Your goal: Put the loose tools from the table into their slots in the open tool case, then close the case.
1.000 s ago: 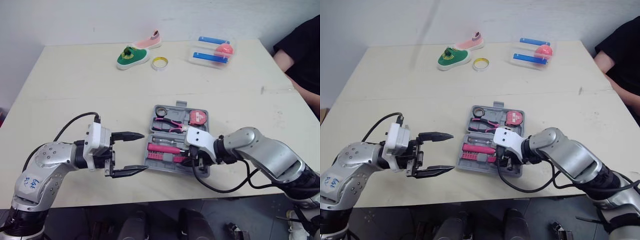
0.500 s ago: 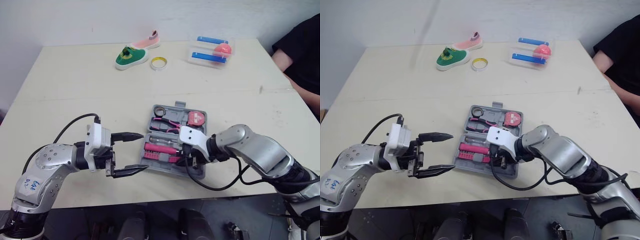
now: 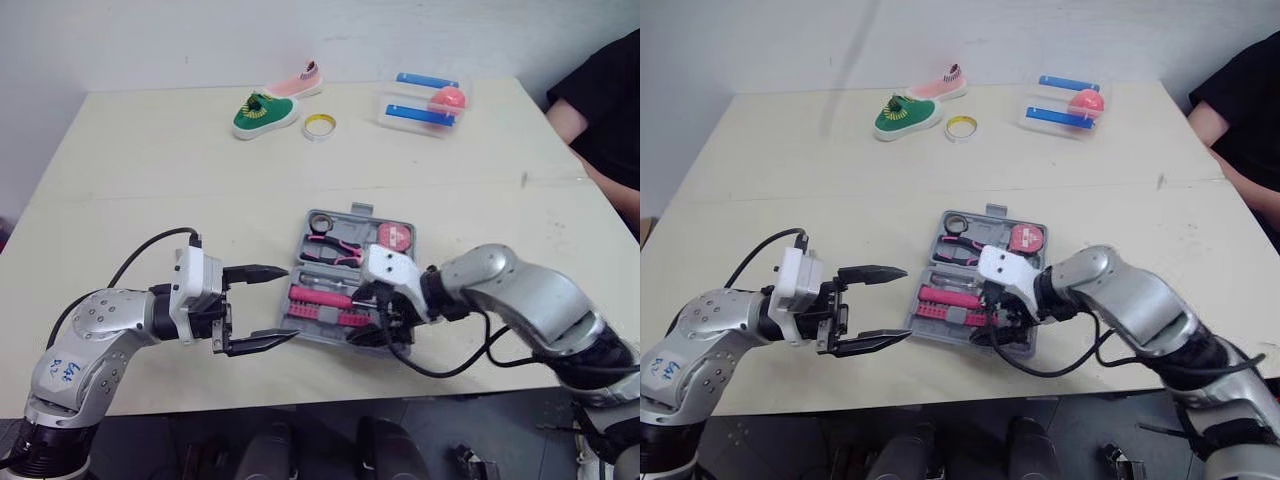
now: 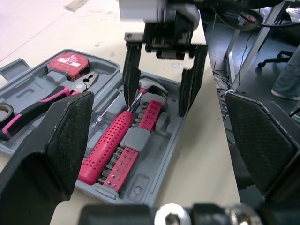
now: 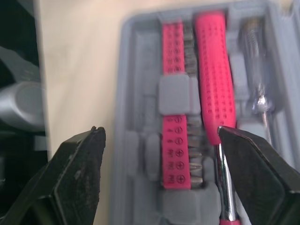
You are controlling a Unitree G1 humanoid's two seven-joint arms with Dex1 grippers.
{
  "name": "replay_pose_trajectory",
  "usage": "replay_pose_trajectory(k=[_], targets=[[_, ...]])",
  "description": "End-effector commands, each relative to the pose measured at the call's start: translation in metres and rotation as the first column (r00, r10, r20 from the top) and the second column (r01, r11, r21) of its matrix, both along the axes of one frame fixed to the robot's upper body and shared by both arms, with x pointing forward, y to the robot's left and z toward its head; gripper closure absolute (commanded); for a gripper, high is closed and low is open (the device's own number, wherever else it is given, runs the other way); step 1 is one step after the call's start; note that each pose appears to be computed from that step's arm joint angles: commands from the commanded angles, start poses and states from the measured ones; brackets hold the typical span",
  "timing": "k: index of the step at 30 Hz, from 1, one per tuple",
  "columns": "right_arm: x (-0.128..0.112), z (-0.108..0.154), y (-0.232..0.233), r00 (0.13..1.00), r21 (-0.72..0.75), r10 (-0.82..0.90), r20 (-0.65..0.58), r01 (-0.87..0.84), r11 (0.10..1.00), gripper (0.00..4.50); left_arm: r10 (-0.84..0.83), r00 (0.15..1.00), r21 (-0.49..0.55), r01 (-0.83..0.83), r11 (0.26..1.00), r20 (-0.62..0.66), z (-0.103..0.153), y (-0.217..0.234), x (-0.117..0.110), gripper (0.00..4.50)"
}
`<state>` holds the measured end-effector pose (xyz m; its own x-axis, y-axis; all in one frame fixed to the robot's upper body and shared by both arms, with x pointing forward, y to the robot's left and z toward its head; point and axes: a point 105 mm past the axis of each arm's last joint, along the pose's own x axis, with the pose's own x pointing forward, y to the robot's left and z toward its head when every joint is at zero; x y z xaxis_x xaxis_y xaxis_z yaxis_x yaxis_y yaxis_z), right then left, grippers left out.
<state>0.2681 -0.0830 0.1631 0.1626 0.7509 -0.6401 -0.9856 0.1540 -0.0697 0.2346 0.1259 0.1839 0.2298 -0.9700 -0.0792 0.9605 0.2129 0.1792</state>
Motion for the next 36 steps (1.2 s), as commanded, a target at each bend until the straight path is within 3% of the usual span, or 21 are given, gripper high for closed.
replay_pose_trajectory(k=[1,6,7,10,14,15,17,22,26,34,36], targets=[[-0.011,0.026,-0.006,0.997,0.117,0.073,-0.003,-0.072,0.991,0.8,-0.006,1.0,-0.025,0.006,1.0,0.021,0.008,0.002,-0.004,0.0],[-0.014,0.031,-0.005,0.98,0.319,0.152,0.128,-0.186,0.929,0.8,0.012,1.0,-0.034,-0.011,0.999,0.023,0.009,0.004,-0.002,0.0],[-0.013,0.026,-0.008,0.983,0.35,0.141,0.12,-0.175,0.92,1.02,0.012,1.0,-0.032,-0.011,0.999,0.024,0.008,0.005,-0.001,0.0],[-0.002,0.01,-0.012,0.982,0.385,0.093,0.164,-0.151,0.91,1.98,0.012,1.0,-0.026,-0.011,1.0,0.024,0.008,0.006,0.0,0.0],[0.007,-0.008,-0.012,0.972,0.367,0.074,0.224,-0.155,0.917,4.07,0.008,1.0,-0.015,-0.008,1.0,0.025,0.007,0.006,0.0,0.0],[0.008,-0.013,-0.012,0.97,0.356,0.079,0.229,-0.159,0.921,4.42,0.006,1.0,-0.012,-0.006,1.0,0.026,0.006,0.007,0.0,0.0],[0.008,-0.026,-0.014,0.963,0.297,0.121,0.241,-0.192,0.935,4.42,0.003,1.0,-0.007,-0.003,1.0,0.025,0.006,0.007,0.0,0.0],[0.02,-0.032,-0.02,0.962,0.292,0.1,0.255,-0.175,0.94,4.42,0.009,1.0,0.003,-0.009,1.0,0.02,0.005,0.009,-0.002,0.0],[0.01,-0.057,-0.026,0.978,0.218,0.145,0.149,-0.175,0.96,4.42,0.024,1.0,0.02,-0.025,0.999,0.019,0.003,0.012,-0.001,0.0],[0.012,-0.084,-0.035,0.956,0.059,0.197,0.218,-0.214,0.975,4.42,0.028,0.999,0.032,-0.029,0.999,0.023,0.004,0.016,0.001,0.0],[0.02,-0.076,-0.032,0.956,0.11,0.142,0.258,-0.175,0.978,4.42,0.034,0.999,0.037,-0.035,0.999,0.024,0.003,0.017,0.002,0.0]])
